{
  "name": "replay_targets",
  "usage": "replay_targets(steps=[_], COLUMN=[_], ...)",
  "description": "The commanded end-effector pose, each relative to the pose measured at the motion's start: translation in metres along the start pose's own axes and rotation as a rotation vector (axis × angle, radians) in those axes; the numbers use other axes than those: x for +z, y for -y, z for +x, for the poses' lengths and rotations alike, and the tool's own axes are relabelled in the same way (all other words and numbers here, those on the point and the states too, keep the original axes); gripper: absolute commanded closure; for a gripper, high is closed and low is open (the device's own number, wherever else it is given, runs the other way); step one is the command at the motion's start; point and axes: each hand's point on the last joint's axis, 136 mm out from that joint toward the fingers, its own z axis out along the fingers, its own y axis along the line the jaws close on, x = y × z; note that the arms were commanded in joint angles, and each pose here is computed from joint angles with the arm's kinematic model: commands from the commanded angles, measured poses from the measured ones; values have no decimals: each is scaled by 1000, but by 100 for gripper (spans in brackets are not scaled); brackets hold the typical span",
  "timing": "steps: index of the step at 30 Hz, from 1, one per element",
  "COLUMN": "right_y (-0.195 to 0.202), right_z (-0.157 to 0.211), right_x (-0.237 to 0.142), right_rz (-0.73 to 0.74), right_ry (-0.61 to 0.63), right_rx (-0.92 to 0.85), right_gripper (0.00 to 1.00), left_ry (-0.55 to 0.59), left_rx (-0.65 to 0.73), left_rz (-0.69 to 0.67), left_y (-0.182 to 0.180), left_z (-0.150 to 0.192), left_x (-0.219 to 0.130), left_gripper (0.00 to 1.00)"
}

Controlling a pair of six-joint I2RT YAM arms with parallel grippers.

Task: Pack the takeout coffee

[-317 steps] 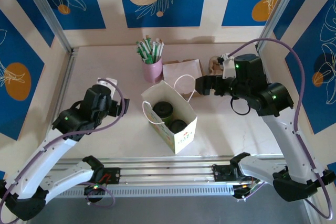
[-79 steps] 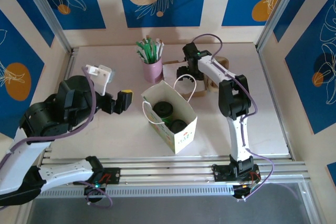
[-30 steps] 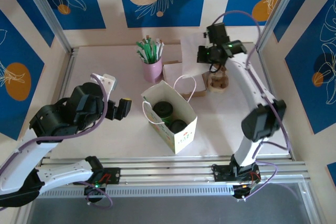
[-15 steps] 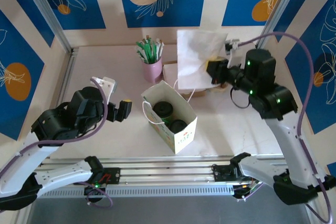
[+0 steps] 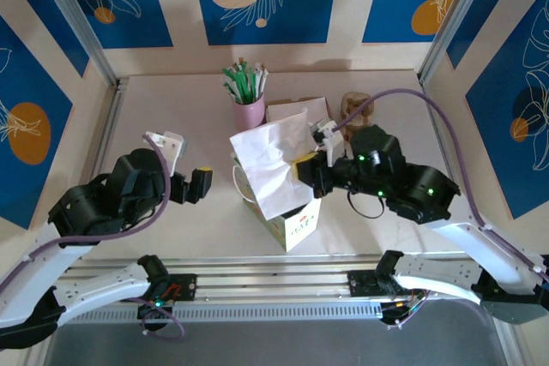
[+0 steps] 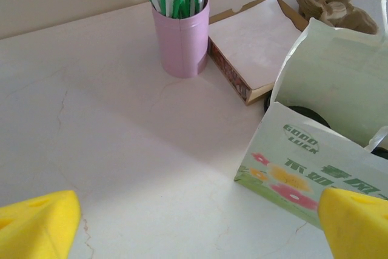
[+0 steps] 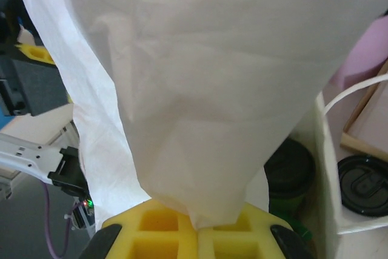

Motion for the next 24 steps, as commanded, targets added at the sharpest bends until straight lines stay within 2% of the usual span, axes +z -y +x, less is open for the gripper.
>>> replay_targets(steps=[1, 13, 24], right_y=[16, 33, 22], right_z=[11, 39, 39], right_x=[11, 37, 38], right_rz=[94, 210, 216], right_ry=[-34, -221, -279], right_rx=[53, 105, 56], right_gripper=[100, 91, 67], left_ry=[24, -8, -42], left_rx=[-38, -30, -14], left_rz=[11, 29, 42], left_y=[0, 7, 14], left_z=[-3, 0, 4], left_x=[-3, 3, 11], left_gripper=[0, 0, 0])
